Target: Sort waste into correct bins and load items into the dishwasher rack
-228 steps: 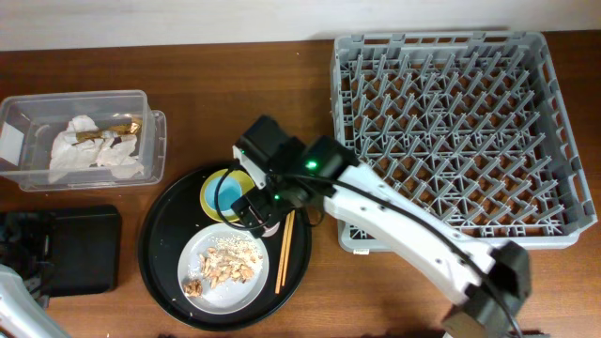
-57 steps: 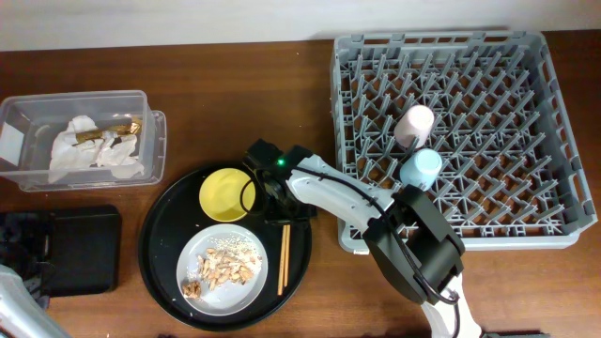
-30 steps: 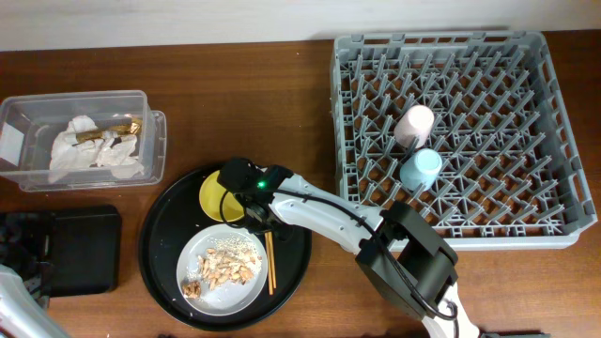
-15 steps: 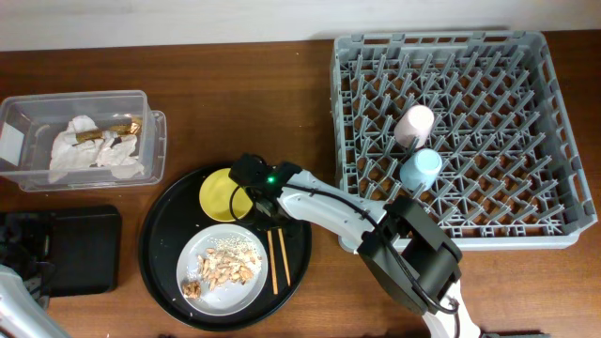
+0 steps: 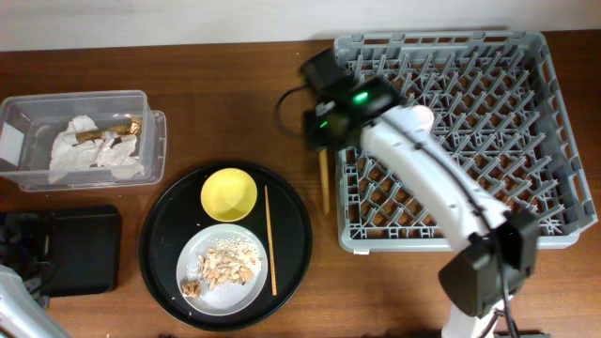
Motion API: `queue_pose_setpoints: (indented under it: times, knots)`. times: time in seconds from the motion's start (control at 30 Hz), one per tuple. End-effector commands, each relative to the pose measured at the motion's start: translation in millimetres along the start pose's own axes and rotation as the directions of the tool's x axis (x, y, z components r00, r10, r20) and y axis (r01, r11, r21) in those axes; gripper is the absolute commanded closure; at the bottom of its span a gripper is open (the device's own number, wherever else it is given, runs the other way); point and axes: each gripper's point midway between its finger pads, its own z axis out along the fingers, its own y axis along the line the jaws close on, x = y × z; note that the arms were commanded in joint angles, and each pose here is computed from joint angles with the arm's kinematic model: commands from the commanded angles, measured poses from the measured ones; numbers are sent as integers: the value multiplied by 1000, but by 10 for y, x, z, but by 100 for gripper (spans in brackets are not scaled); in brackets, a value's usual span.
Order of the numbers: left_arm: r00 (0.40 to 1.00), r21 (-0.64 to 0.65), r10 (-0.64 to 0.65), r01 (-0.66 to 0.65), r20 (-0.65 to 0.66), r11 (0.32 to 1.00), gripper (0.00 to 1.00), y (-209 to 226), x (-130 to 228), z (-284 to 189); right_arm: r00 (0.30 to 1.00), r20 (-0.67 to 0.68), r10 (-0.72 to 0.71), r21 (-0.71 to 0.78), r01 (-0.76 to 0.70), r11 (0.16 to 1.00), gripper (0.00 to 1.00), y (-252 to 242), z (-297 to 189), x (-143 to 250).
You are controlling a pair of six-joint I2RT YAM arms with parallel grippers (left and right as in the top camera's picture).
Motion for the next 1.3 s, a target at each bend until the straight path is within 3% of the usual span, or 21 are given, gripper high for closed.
queue_pose_setpoints:
  times: [0.0, 0.17, 0.3, 0.47, 0.57, 0.6, 0.67, 0.77, 0.87, 1.03, 1.27]
  knots:
    - [1000, 3, -8, 8, 10, 1000, 1, -5, -13, -19, 1000, 18, -23, 69, 22, 997, 96, -737, -78, -280]
    - [1000, 2, -8, 8, 10, 1000, 1, -5, -13, -19, 994, 98, -49, 120, 37, 992, 96, -1412, -90, -617]
    - [1000, 2, -8, 8, 10, 1000, 1, -4, -12, -19, 979, 197, -53, 108, 32, 994, 95, -1417, 32, -894]
    - [1000, 2, -8, 8, 10, 1000, 1, -5, -13, -19, 984, 178, -6, 95, -11, 995, 69, -1429, 281, -909]
    - [1000, 2, -8, 8, 10, 1000, 1, -5, -13, -19, 996, 91, 8, -55, -3, 998, 65, -1164, 173, -675]
    - [1000, 2, -8, 8, 10, 1000, 1, -5, -13, -19, 999, -30, 39, -286, -46, 957, 65, -732, -88, -364]
    - [1000, 2, -8, 8, 10, 1000, 1, -5, -13, -19, 990, -137, 15, -373, -66, 925, 65, -422, -300, -41]
    - [1000, 2, -8, 8, 10, 1000, 1, -5, -13, -19, 966, -251, -55, -179, 10, 984, 67, 33, -139, 544]
    - [1000, 2, -8, 8, 10, 1000, 1, -5, -13, -19, 987, -160, -28, 33, 34, 999, 70, 450, 164, 902]
    - [1000, 3, -8, 8, 10, 1000, 1, -5, -13, -19, 999, -42, -30, -74, 27, 997, 71, 1028, 857, 1426]
    - [1000, 2, -8, 8, 10, 1000, 1, -5, -13, -19, 998, -24, -65, -8, 65, 998, 74, 950, 1432, 1657]
